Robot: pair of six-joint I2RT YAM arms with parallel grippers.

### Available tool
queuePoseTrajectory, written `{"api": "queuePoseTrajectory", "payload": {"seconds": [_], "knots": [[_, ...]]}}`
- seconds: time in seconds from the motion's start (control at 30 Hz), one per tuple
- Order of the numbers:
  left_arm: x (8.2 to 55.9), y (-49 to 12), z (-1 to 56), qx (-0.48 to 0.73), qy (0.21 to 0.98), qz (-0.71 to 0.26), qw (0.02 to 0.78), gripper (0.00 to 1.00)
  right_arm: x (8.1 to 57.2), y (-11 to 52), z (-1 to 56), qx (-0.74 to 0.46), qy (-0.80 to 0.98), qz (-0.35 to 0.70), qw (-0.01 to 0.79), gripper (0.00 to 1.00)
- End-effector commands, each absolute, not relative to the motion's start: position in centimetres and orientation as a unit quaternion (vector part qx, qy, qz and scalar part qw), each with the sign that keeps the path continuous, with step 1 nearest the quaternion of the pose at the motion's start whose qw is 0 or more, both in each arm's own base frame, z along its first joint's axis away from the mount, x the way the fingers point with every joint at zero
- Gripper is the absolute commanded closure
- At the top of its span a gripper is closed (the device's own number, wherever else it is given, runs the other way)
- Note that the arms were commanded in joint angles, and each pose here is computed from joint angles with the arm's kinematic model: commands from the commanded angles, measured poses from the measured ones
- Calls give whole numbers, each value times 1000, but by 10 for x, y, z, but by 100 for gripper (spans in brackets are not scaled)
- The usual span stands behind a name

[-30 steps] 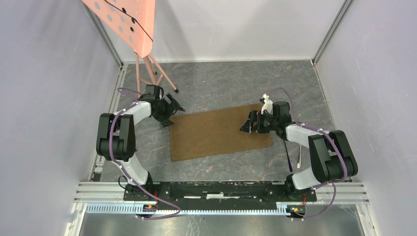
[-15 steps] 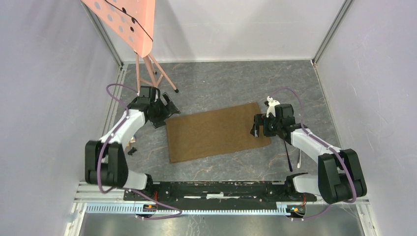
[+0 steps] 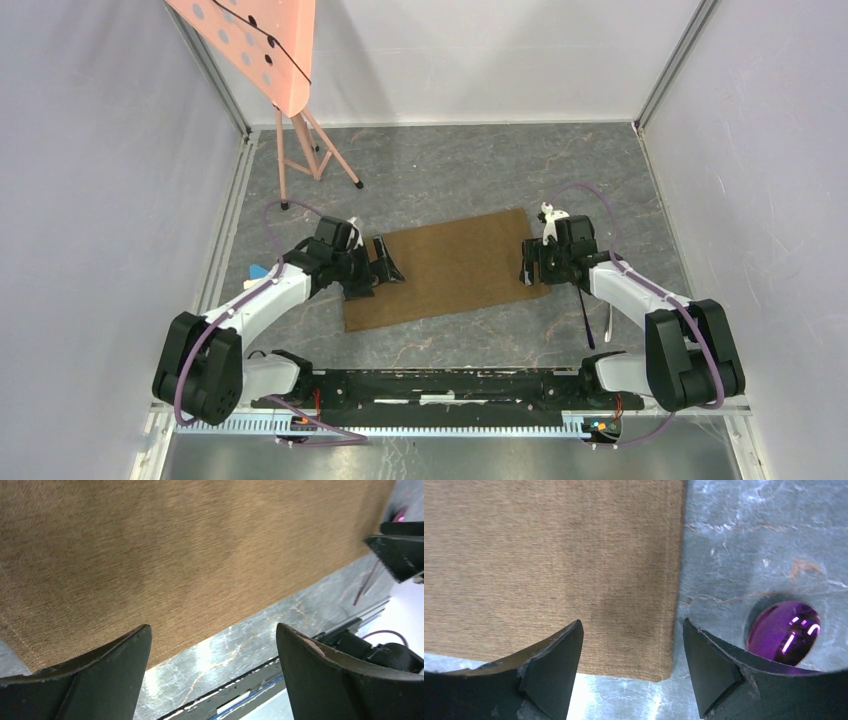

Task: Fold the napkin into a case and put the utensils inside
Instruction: Smooth out the rectangle-folded napkin at the center of the board, then pick up the rectangle-folded napkin from the center of the board.

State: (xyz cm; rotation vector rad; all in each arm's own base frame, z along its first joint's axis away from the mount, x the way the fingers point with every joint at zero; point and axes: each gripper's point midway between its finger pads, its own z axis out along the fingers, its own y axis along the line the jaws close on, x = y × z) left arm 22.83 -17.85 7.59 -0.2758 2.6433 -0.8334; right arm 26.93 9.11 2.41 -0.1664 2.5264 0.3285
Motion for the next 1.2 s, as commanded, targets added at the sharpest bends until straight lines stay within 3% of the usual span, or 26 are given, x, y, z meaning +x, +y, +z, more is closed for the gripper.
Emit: {"api": "queuePoseTrajectory", "payload": {"seconds": [0.0, 0.13, 0.43, 0.67, 0.9, 1.17], "knots": [[229, -168, 54, -116, 941, -257, 186, 0, 282, 78, 42, -65, 945, 77, 310, 21], [220, -148, 34, -132, 956, -198, 173, 0, 283, 80, 43, -76, 951, 58, 293, 25], [215, -161, 63, -104, 938, -259, 204, 0, 314, 86, 53, -92, 972, 16, 215, 25], [208, -169, 95, -90, 920, -307, 226, 0, 344, 104, 53, -121, 977, 60, 168, 43], [202, -169, 112, -74, 913, -319, 243, 0, 351, 92, 39, -125, 981, 67, 134, 52], [203, -175, 120, -63, 909, -333, 242, 0, 342, 92, 23, -127, 984, 66, 107, 51]]}}
